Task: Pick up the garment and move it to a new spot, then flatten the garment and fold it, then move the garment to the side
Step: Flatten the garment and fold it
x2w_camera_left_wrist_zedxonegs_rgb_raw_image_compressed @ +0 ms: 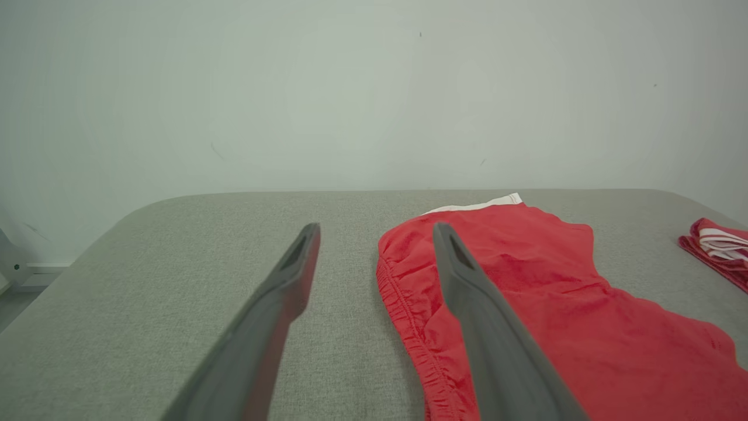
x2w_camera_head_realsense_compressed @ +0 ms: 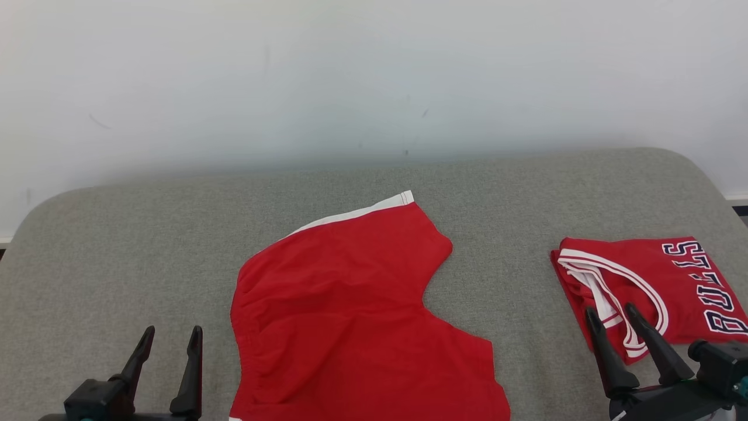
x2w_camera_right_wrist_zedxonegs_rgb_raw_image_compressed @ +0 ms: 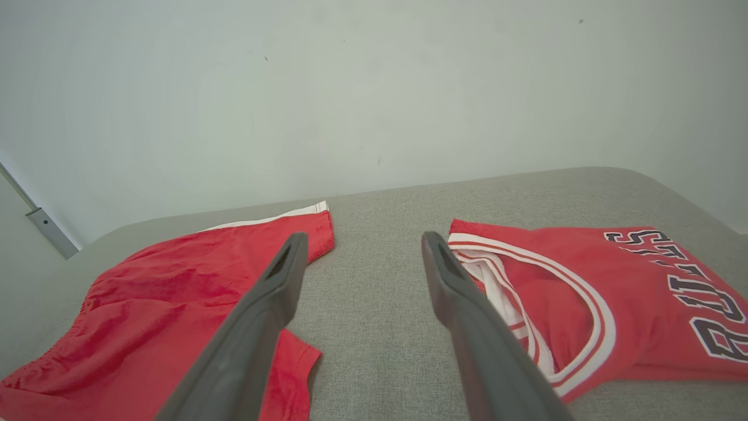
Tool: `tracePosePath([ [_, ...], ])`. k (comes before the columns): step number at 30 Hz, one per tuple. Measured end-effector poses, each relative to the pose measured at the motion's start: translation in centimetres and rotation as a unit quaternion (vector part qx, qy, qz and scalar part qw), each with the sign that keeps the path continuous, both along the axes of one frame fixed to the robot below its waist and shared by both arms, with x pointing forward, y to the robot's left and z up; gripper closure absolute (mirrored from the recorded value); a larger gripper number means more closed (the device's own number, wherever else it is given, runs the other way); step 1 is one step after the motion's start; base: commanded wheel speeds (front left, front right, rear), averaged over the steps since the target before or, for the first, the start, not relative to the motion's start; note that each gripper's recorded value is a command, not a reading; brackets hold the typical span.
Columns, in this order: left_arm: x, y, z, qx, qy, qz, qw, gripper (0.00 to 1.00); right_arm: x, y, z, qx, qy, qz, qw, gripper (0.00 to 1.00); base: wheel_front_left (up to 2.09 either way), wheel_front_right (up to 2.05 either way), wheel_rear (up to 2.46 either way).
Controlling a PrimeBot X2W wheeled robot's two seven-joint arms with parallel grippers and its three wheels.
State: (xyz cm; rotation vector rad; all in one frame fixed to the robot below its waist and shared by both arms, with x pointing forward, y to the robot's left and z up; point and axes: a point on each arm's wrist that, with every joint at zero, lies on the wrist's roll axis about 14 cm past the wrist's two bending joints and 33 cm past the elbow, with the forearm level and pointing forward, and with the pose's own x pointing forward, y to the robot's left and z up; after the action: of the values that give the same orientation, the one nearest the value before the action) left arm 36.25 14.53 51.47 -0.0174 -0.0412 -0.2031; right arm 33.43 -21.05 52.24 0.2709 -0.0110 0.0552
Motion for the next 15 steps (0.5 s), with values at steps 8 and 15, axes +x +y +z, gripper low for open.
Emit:
tracePosePath([
  [8, 0.12, -0.28, -0.50, -0.003, 0.011, 0.000, 1.000, 0.00, -0.12, -0.35, -0.14, -0.008, -0.008, -0.001, 1.000, 0.00, 0.00, 0.00, 0.00],
  [15, 0.11, -0.19, -0.80, -0.004, 0.017, 0.003, 1.000, 0.00, -0.01, 0.22, -0.54, -0.004, -0.009, 0.008, 1.000, 0.00, 0.00, 0.00, 0.00],
])
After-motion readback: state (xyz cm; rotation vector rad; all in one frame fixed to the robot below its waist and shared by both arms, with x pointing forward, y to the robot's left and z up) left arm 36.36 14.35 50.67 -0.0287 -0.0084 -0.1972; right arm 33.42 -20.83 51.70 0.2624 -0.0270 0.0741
